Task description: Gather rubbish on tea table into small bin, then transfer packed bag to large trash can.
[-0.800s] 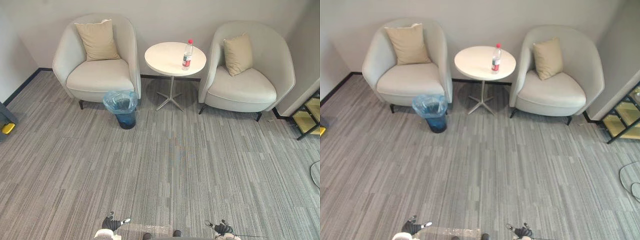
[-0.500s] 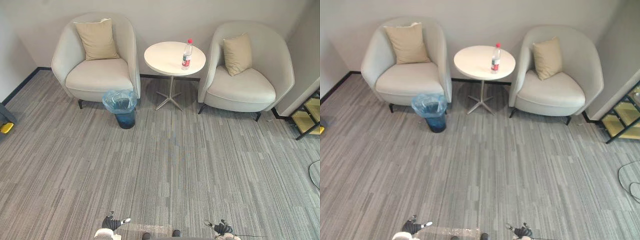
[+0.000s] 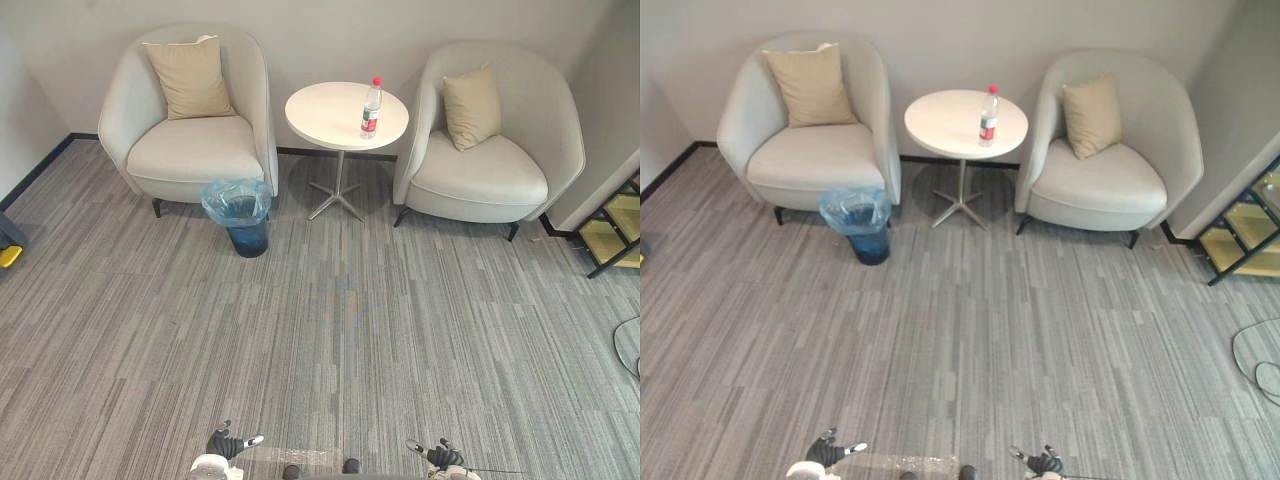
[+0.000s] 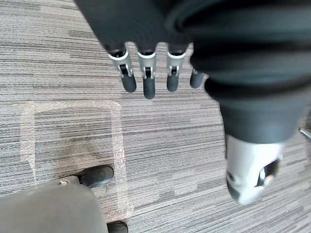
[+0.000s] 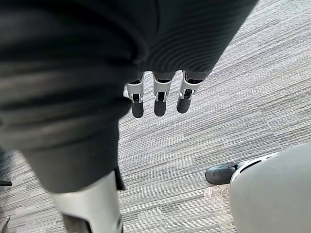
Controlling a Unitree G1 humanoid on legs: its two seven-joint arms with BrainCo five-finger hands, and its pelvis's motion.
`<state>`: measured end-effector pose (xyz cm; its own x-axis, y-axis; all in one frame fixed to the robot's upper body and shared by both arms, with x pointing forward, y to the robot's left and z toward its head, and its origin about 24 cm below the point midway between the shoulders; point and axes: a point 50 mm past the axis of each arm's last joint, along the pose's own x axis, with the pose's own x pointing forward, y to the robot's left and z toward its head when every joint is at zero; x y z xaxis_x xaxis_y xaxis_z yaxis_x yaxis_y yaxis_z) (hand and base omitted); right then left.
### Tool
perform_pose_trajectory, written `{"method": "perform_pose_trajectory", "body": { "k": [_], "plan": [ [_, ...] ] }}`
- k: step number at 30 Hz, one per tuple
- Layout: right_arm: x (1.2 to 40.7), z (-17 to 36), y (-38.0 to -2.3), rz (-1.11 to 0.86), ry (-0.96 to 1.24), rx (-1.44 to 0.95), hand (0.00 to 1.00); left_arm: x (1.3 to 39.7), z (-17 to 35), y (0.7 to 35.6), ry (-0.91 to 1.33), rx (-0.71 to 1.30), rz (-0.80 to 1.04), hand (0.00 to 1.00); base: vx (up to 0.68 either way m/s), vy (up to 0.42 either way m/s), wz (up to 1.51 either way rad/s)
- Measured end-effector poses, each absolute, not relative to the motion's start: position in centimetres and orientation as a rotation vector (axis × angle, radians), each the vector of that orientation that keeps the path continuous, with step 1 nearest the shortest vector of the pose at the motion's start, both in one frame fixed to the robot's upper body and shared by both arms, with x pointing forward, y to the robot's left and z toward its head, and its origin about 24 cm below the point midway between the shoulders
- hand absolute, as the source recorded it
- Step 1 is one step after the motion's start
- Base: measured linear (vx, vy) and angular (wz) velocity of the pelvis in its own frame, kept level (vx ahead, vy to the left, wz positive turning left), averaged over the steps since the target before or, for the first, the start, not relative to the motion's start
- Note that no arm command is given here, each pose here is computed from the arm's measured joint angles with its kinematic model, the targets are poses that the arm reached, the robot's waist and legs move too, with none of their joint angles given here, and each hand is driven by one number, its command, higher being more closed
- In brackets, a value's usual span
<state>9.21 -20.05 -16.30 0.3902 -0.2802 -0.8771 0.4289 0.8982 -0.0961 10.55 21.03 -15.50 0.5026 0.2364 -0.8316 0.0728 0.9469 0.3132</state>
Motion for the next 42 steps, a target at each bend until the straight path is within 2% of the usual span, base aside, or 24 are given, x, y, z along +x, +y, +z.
{"method": "perform_pose_trajectory", "body": {
  "k": [10, 14, 22, 29, 34, 42],
  "plan": [
    [9.4, -16.2, -20.2, -0.473, 1.061, 0.202, 0.00, 11.2, -15.5, 20.8, 1.043, 0.326, 0.087, 0.00, 0.05, -0.023, -0.11],
    [9.9, -16.0, -20.2, -0.488, 1.028, 0.231, 0.00, 13.0, -14.6, 20.7, 0.968, 0.273, 0.132, 0.00, 0.11, -0.060, -0.19],
    [11.1, -15.5, -20.6, -0.490, 0.995, 0.216, 0.00, 14.7, -14.3, 18.2, 0.911, 0.202, 0.107, 0.00, 0.30, 0.090, -0.28],
    [11.3, -15.8, -19.5, -0.456, 1.021, 0.225, 0.00, 14.6, -14.3, 19.0, 0.918, 0.186, 0.130, 0.00, 0.48, 0.224, -0.38],
    [11.9, -15.5, -19.7, -0.427, 0.994, 0.197, 0.00, 13.2, -14.9, 19.0, 0.985, 0.186, 0.130, 0.00, 0.47, 0.115, -0.31],
    [12.8, -14.8, -20.1, -0.409, 0.936, 0.163, 0.00, 12.5, -15.3, 18.5, 1.009, 0.184, 0.123, 0.00, 0.41, -0.157, 0.24]
  ]
}}
